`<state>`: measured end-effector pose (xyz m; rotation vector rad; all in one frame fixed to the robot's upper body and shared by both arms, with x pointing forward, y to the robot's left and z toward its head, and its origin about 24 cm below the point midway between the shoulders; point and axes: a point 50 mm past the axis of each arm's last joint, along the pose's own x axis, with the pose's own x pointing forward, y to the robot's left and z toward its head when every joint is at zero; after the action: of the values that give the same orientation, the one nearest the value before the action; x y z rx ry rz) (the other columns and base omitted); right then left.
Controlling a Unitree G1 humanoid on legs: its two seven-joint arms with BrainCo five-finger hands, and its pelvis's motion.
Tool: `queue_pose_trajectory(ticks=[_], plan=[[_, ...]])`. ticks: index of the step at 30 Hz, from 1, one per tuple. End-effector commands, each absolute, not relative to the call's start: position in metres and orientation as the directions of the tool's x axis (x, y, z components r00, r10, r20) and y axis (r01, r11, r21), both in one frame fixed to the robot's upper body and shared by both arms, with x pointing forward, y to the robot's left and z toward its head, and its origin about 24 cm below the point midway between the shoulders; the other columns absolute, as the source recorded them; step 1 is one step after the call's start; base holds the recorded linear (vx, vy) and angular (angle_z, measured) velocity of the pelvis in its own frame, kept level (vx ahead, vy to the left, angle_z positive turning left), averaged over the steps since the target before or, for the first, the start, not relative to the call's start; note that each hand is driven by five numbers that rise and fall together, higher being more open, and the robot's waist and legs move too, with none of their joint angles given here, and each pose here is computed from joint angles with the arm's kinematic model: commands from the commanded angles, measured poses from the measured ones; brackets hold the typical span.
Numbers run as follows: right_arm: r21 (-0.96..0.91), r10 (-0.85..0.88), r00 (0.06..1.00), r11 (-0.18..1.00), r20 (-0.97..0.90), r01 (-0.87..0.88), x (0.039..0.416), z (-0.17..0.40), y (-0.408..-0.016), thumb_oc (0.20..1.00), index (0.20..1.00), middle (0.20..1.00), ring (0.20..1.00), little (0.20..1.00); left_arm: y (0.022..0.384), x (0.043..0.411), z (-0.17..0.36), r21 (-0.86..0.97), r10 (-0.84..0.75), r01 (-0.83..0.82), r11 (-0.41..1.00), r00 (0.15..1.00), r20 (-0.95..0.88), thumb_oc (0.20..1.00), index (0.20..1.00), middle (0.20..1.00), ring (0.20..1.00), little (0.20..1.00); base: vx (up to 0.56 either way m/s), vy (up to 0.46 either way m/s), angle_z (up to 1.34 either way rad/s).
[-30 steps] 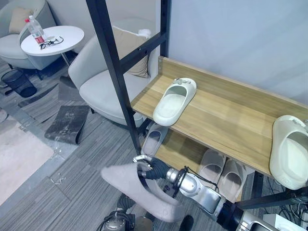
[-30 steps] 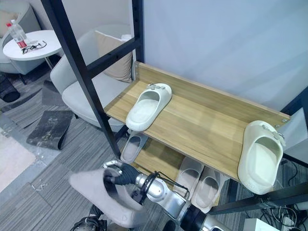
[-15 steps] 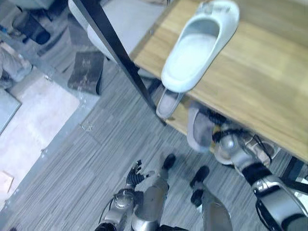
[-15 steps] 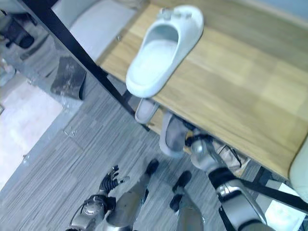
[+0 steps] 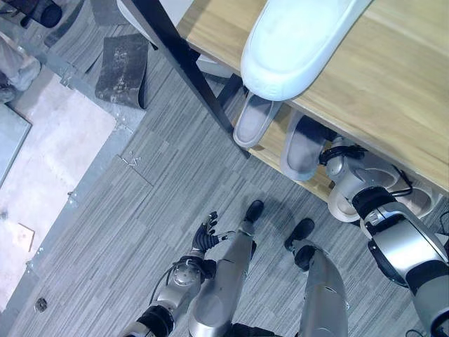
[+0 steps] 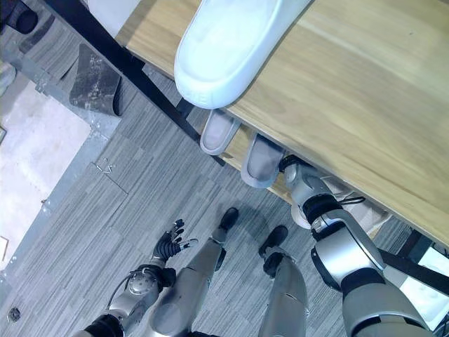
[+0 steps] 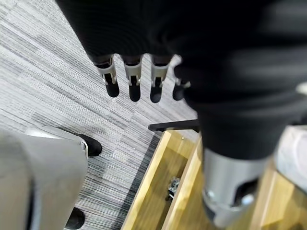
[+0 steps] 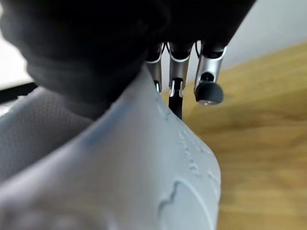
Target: Arrange the slippers neatly on the shoe rack.
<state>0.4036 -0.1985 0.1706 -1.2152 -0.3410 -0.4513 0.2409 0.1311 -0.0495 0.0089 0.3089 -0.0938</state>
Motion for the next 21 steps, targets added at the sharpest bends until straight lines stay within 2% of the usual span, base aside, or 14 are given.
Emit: queue_pose_trajectory(ticks=[1, 7, 8, 9, 10, 12, 13, 16, 21], plan=[[-0.786, -0.148, 0.812, 0.204, 0.565, 0.584, 0.406, 0.192, -0.204, 0.200, 0.200, 0.200, 0.200, 0.200, 0.134, 0.241, -0.038, -0.037, -0.087, 0.081, 0.996, 0.968, -0.237, 1.000, 1.000, 1.000, 1.000, 1.000, -0.02, 0.032, 0.03], [-0.790, -0.212, 0.800, 0.149, 0.562, 0.595, 0.408, 0.193, -0.214, 0.200, 0.200, 0.200, 0.200, 0.200, 0.131, 0.244, -0.031, -0.043, -0.102, 0.095, 0.994, 0.973, -0.209, 1.000, 1.000, 1.000, 1.000, 1.000, -0.01, 0.017, 0.02], [-0.796, -0.224, 0.809, 0.166, 0.544, 0.582, 0.409, 0.192, -0.214, 0.401, 0.401, 0.401, 0.401, 0.401, 0.131, 0.244, -0.032, -0.043, -0.107, 0.100, 0.994, 0.971, -0.212, 1.000, 1.000, 1.000, 1.000, 1.000, 0.00, 0.012, 0.06], [-0.806, -0.246, 0.821, 0.186, 0.515, 0.561, 0.410, 0.190, -0.215, 1.000, 1.000, 1.000, 1.000, 1.000, 0.131, 0.244, -0.032, -0.048, -0.113, 0.105, 0.993, 0.971, -0.212, 1.000, 1.000, 1.000, 1.000, 1.000, 0.02, 0.023, 0.09], [-0.788, -0.282, 0.821, 0.250, 0.496, 0.562, 0.412, 0.193, -0.213, 1.000, 1.000, 1.000, 1.000, 1.000, 0.131, 0.244, -0.031, -0.054, -0.114, 0.105, 0.993, 0.970, -0.215, 1.000, 1.000, 1.000, 1.000, 1.000, 0.02, 0.016, 0.08], [-0.772, -0.291, 0.816, 0.279, 0.499, 0.571, 0.412, 0.195, -0.211, 1.000, 1.000, 1.000, 1.000, 1.000, 0.132, 0.244, -0.032, -0.054, -0.113, 0.103, 0.993, 0.970, -0.217, 1.000, 1.000, 1.000, 1.000, 1.000, 0.04, 0.013, 0.12], [-0.739, -0.270, 0.809, 0.330, 0.522, 0.587, 0.414, 0.200, -0.199, 1.000, 1.000, 1.000, 1.000, 1.000, 0.133, 0.241, -0.049, -0.020, -0.079, 0.077, 0.997, 0.954, -0.288, 1.000, 1.000, 1.000, 1.000, 1.000, 0.04, 0.007, 0.09], [-0.724, -0.255, 0.801, 0.343, 0.542, 0.599, 0.414, 0.205, -0.192, 1.000, 1.000, 1.000, 1.000, 1.000, 0.131, 0.246, -0.048, -0.018, -0.069, 0.067, 0.998, 0.955, -0.288, 1.000, 1.000, 1.000, 1.000, 1.000, 0.03, 0.003, -0.01], [-0.625, -0.239, 0.757, 0.444, 0.608, 0.642, 0.413, 0.223, -0.174, 1.000, 1.000, 1.000, 1.000, 1.000, 0.129, 0.252, -0.046, -0.018, -0.057, 0.054, 0.998, 0.956, -0.287, 1.000, 1.000, 1.000, 1.000, 1.000, 0.01, 0.005, 0.01]])
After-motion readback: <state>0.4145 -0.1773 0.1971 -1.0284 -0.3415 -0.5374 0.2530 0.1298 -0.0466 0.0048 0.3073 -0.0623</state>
